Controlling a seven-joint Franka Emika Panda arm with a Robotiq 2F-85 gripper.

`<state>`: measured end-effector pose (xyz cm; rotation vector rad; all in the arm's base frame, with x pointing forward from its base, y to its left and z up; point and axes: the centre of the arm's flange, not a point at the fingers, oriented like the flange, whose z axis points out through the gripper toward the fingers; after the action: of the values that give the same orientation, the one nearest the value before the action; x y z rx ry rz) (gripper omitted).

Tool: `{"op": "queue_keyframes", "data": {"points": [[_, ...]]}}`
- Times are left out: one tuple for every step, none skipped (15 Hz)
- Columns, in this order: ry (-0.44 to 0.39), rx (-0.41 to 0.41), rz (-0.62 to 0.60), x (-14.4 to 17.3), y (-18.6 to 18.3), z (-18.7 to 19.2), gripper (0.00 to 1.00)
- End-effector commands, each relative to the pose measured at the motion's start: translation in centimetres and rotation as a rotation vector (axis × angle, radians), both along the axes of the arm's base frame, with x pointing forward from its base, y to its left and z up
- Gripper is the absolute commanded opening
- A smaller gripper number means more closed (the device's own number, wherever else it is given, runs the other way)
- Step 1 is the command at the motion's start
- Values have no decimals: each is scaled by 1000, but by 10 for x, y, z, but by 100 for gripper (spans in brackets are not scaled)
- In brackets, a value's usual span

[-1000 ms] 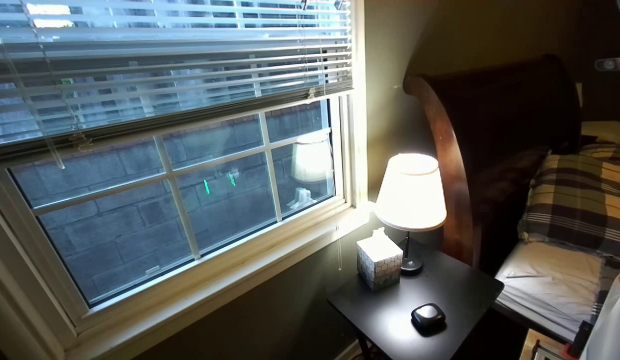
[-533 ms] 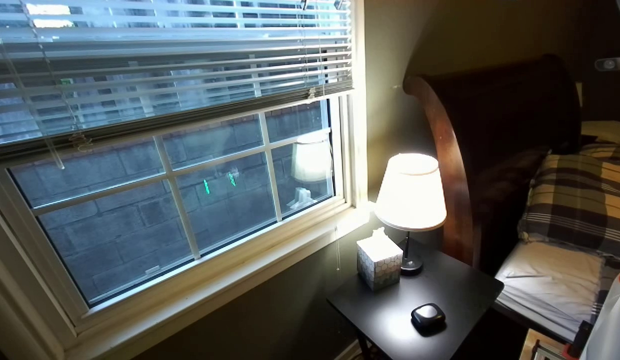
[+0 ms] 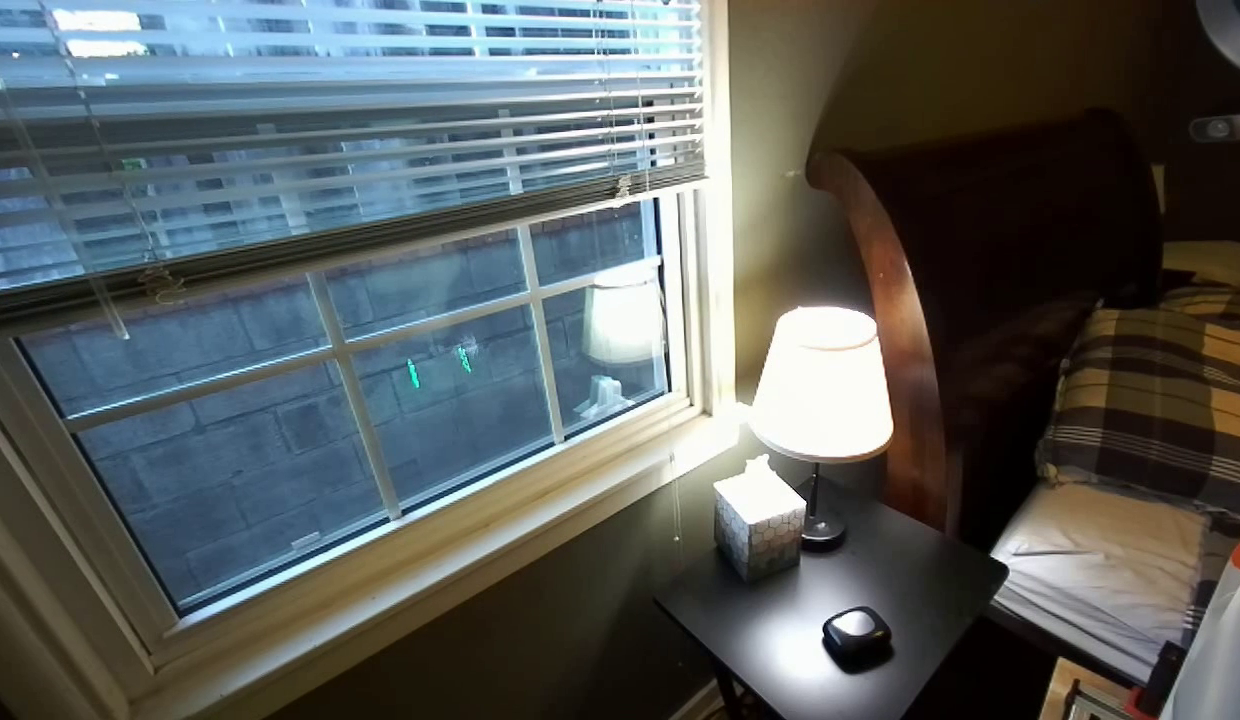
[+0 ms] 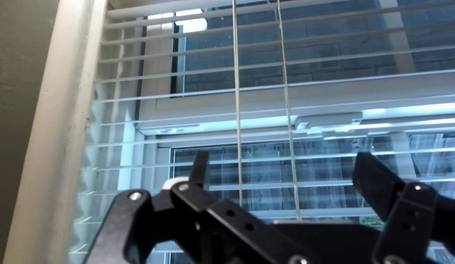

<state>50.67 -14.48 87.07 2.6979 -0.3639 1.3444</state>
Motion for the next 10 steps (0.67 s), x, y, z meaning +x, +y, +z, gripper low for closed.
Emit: {"op": "queue_keyframes", "data": {"points": [[-54,3,53,7,-13,16,100],[-71,-8,61,8,-17,17,100],[-79,-11,63,8,-19,19,100],[-86,-15,65,9,-21,20,100],[-89,-20,68,9,-24,21,100],[-91,-23,67,9,-27,23,100],[-98,-23,68,10,-30,24,100],[-103,-18,75,11,-34,26,100],[-112,-14,84,11,-37,26,100],[-118,-13,91,12,-39,27,93]]}}
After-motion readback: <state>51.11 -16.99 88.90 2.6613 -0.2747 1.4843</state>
